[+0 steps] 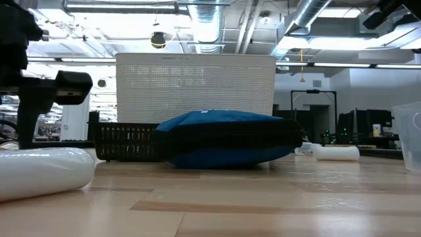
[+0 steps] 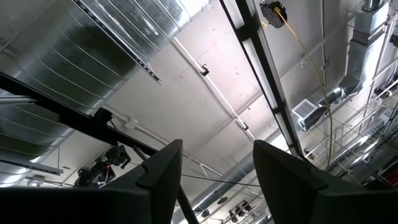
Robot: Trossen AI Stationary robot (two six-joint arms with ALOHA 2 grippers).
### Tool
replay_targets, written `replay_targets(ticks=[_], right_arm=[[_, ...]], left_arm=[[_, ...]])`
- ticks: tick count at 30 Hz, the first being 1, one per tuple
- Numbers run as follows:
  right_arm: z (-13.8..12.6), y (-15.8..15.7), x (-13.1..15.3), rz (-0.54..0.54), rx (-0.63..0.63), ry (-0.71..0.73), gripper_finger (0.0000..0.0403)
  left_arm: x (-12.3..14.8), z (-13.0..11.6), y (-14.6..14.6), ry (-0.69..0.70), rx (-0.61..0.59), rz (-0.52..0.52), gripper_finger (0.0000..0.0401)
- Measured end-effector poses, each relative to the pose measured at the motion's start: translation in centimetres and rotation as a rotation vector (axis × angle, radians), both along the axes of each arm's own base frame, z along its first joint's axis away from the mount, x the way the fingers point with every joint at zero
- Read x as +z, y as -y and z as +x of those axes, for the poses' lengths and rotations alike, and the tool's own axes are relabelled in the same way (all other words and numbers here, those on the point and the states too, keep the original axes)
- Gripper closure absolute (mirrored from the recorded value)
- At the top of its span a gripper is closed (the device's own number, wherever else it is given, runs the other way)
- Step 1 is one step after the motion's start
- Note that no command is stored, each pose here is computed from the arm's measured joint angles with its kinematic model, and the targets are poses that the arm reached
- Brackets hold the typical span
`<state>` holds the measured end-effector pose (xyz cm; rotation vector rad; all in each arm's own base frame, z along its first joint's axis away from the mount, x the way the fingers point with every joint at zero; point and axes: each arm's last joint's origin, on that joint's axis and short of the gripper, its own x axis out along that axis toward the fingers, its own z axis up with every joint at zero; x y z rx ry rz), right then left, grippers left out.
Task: Pick & place medical supplies in basket/bin
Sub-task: Put the top yellow pill bottle into the black bin
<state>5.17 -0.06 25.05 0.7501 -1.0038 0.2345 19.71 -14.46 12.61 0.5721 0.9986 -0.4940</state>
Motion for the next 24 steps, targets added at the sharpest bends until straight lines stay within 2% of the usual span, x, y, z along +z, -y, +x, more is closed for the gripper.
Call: replay_targets(ticks=[7, 14, 19, 24], right_arm=[[0.0, 0.0, 0.0, 0.014, 0.020, 0.004, 0.0210], [0.0, 0.0, 0.0, 0.013, 0.020, 0.000, 0.0210], [0.0, 0.0, 0.0, 0.014, 0.020, 0.000, 0.0210], [0.0, 0.0, 0.0, 0.013, 0.020, 0.000, 0.0210]], left_arm=[[0.1, 0.3, -0.3, 0.009, 0.017, -0.009, 0.0302], [0.6, 0.8, -0.8, 0.049, 0.072, 0.018, 0.0307], [3.2, 1.7, -1.2, 0.134, 0.129, 0.023, 0.0307], [7.2, 1.9, -1.5, 0.269, 0.166, 0.007, 0.0307]])
